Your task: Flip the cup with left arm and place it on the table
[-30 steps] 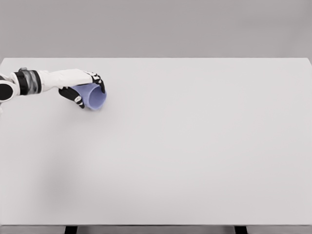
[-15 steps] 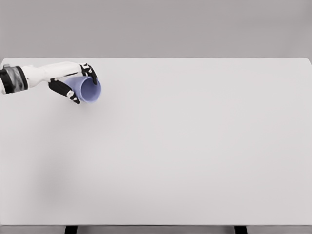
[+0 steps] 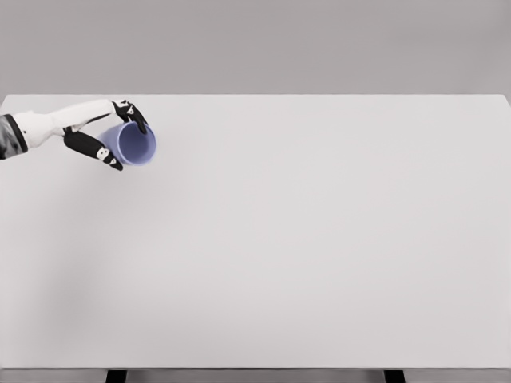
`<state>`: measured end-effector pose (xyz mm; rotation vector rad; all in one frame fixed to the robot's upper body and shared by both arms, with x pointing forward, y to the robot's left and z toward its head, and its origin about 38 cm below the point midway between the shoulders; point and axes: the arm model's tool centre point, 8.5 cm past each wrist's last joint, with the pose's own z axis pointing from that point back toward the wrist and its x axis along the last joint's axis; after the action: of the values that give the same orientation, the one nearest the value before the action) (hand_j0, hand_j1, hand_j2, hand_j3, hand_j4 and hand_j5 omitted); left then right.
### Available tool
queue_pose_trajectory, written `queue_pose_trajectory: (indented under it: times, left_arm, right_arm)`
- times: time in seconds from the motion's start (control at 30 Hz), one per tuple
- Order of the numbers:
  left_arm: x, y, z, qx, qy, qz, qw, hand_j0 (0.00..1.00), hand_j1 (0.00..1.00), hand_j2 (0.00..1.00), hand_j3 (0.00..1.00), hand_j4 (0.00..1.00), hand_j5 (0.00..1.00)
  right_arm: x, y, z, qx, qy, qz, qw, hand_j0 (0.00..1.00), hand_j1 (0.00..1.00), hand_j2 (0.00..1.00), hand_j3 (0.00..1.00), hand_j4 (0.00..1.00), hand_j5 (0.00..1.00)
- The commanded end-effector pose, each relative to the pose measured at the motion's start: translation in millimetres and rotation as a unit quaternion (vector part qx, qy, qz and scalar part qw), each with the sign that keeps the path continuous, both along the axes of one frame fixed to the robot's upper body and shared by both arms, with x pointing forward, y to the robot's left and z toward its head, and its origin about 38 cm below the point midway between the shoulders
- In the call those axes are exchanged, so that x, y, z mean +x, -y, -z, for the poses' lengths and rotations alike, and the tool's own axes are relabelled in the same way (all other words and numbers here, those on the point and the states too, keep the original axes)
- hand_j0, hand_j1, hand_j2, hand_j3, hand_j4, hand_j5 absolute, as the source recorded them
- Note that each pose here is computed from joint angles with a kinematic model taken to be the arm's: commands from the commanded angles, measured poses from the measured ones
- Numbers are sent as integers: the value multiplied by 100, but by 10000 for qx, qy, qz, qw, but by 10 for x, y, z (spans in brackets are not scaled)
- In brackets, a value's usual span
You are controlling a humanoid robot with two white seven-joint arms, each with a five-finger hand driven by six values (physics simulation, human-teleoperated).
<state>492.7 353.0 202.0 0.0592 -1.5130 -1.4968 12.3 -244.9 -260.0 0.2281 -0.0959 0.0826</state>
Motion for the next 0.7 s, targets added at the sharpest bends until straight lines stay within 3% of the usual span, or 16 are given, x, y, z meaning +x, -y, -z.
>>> queue_pose_trajectory:
  times: [0.0, 0.07, 0.13, 0.2, 0.43, 0.5, 0.67]
  left_arm:
    - [-4, 31, -18, -149, -18, 25, 9999, 46, 46, 46, 46, 46, 46]
    - [1, 74, -23, -218, -13, 62, 9997, 47, 47, 47, 47, 47, 47]
    - [-12, 100, -18, -707, -169, 49, 9973, 47, 47, 47, 47, 47, 47]
    - [-11, 111, -31, -811, -182, 57, 9965, 47, 47, 47, 47, 47, 47]
    - [0, 166, -66, -1692, -318, -3, 9851, 53, 53, 53, 53, 53, 53]
    - [58, 166, 9, -2039, -864, -423, 9742, 59, 59, 59, 59, 59, 59]
    - [87, 278, 106, -2009, -1347, -532, 9689, 60, 60, 60, 60, 60, 60]
  right_arm:
    - [10, 0, 0, 1, 9, 1, 10000, 100, 100, 100, 100, 100, 100]
    - [0, 0, 0, 1, 1, 1, 10000, 100, 100, 100, 100, 100, 100]
    - [10, 0, 0, 1, 9, 1, 10000, 100, 100, 100, 100, 100, 100]
    - [0, 0, 0, 1, 1, 1, 10000, 100, 100, 100, 100, 100, 100]
    - [0, 0, 0, 1, 1, 1, 10000, 100, 100, 100, 100, 100, 100]
    - [0, 0, 0, 1, 1, 1, 10000, 100, 100, 100, 100, 100, 100]
    - [0, 0, 0, 1, 1, 1, 10000, 100, 100, 100, 100, 100, 100]
